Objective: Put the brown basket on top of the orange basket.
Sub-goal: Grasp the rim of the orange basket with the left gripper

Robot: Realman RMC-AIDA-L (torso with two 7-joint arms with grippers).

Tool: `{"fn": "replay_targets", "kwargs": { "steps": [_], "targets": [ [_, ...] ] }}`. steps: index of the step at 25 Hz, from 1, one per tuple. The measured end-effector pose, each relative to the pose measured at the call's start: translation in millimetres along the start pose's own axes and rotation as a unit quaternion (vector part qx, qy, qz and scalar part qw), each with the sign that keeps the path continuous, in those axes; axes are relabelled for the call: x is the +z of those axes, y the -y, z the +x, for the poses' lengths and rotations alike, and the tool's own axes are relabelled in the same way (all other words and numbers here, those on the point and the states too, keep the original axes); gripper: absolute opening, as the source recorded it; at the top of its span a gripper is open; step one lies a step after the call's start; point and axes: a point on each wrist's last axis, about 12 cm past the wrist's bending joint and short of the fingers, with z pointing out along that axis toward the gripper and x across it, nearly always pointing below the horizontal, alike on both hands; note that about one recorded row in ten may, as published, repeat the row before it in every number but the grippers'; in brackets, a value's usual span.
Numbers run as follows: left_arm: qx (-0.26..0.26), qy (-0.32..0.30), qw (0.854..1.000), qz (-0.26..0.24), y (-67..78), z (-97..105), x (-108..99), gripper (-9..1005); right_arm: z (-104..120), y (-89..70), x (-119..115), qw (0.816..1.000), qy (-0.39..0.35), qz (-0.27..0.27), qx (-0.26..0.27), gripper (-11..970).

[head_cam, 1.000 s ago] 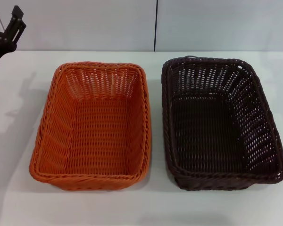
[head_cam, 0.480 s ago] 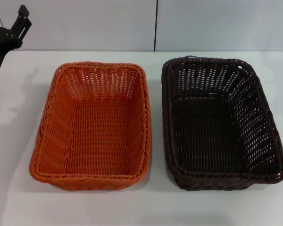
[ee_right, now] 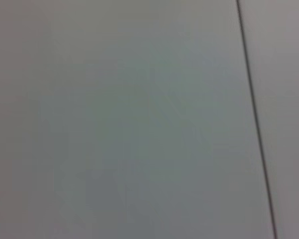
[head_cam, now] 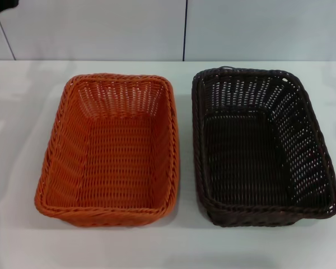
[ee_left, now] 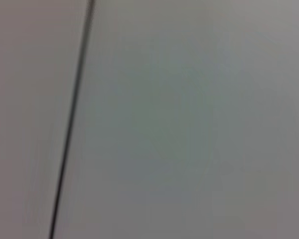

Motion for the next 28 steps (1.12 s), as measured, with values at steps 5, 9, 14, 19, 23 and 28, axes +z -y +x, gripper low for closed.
{"fn": "replay_targets", "kwargs": {
  "steps": [5, 9, 14, 19, 23, 28],
  "targets": [
    [0.006, -0.054, 0.998, 0.041, 7.9, -36.4, 27.9, 829, 3.3, 7.3, -4.0, 1.000, -0.009, 0.008, -0.003, 588],
    [0.013, -0.097, 0.989, 0.108, 19.8, -54.4, 33.2, 827, 2.9, 9.7, -4.0, 1.000, -0.008, 0.010, -0.005, 588],
    [0.025, -0.157, 0.973, 0.168, 29.6, -72.3, 32.1, 826, 0.0, 10.1, -1.3, 1.000, -0.002, 0.009, -0.007, 588],
    [0.064, -0.260, 0.941, 0.205, 40.5, -101.4, 27.0, 824, -2.3, 9.4, 1.2, 1.000, 0.003, 0.005, -0.011, 587],
    [0.082, -0.337, 0.921, 0.176, 48.1, -114.7, 24.2, 822, -2.6, 9.8, 1.3, 1.000, 0.004, 0.006, -0.011, 587],
    [0.086, -0.427, 0.892, 0.123, 57.2, -114.1, 18.9, 821, -1.8, 11.4, -0.6, 1.000, 0.003, 0.008, -0.012, 587]
  ]
}}
